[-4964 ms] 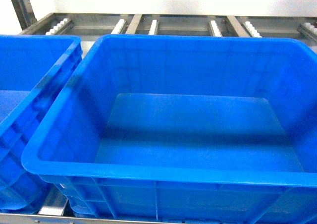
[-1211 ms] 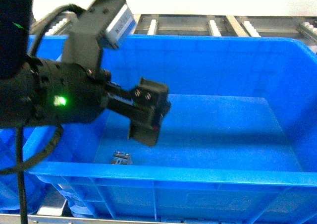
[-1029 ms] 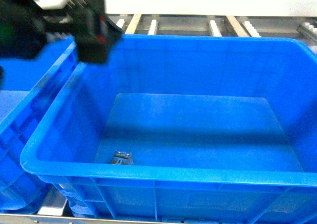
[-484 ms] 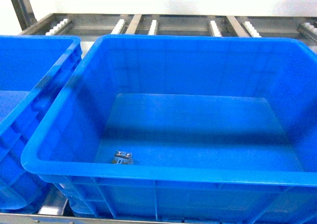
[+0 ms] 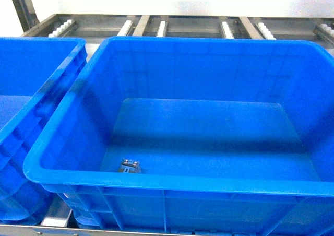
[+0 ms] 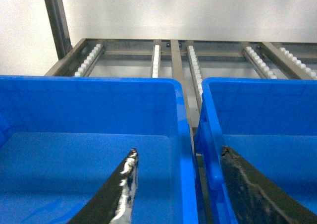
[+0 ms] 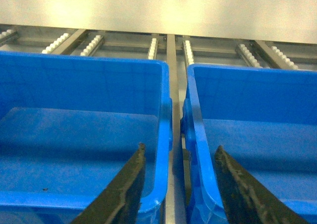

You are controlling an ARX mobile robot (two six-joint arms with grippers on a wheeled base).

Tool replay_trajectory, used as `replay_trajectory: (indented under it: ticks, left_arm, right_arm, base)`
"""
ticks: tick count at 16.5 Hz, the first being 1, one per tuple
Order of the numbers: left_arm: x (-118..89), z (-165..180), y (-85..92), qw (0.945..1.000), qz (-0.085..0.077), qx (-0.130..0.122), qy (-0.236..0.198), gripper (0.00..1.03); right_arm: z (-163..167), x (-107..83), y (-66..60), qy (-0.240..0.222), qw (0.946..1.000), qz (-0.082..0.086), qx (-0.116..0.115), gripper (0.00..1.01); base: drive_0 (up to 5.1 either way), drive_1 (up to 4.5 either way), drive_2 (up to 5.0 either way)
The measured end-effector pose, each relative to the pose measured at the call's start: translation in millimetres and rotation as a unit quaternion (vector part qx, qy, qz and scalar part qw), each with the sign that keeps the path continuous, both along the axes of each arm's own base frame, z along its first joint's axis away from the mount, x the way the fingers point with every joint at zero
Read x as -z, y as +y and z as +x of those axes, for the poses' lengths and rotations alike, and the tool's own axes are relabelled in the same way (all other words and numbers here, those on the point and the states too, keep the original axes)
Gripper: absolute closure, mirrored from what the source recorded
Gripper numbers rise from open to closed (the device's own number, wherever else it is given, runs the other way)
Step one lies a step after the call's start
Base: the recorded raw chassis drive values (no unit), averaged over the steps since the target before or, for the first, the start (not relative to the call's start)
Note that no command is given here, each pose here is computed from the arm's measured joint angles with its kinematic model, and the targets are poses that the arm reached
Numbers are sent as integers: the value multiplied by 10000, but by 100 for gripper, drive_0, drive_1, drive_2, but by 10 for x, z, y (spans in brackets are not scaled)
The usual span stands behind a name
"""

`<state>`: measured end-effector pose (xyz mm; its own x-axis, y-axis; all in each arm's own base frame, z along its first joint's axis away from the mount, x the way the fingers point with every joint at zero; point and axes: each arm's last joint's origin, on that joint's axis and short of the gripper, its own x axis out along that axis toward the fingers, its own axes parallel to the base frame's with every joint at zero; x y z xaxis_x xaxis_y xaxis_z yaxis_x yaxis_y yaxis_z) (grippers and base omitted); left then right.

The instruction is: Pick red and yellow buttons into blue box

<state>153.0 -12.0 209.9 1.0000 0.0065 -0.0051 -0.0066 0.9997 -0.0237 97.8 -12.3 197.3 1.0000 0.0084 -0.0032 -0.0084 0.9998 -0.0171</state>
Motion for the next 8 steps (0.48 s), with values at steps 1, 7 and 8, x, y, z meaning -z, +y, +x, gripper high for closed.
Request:
replay_trajectory:
  ticks: [1,7,8]
  left_arm:
    - [37,-28,10,10000,31,21,4,69]
    - [244,-218,117,10000,49,40,6,101]
    - [270,-243,117,10000,49,42,14,101]
  right_arm:
    - [2,51,11,40,10000,8,25,66]
    - [1,181,123,16,10000,16,40,99]
    - [-2,193,123,-3,10000,16,40,99]
  base:
    - [0,0,0]
    - [0,0,0]
    - [0,0,0]
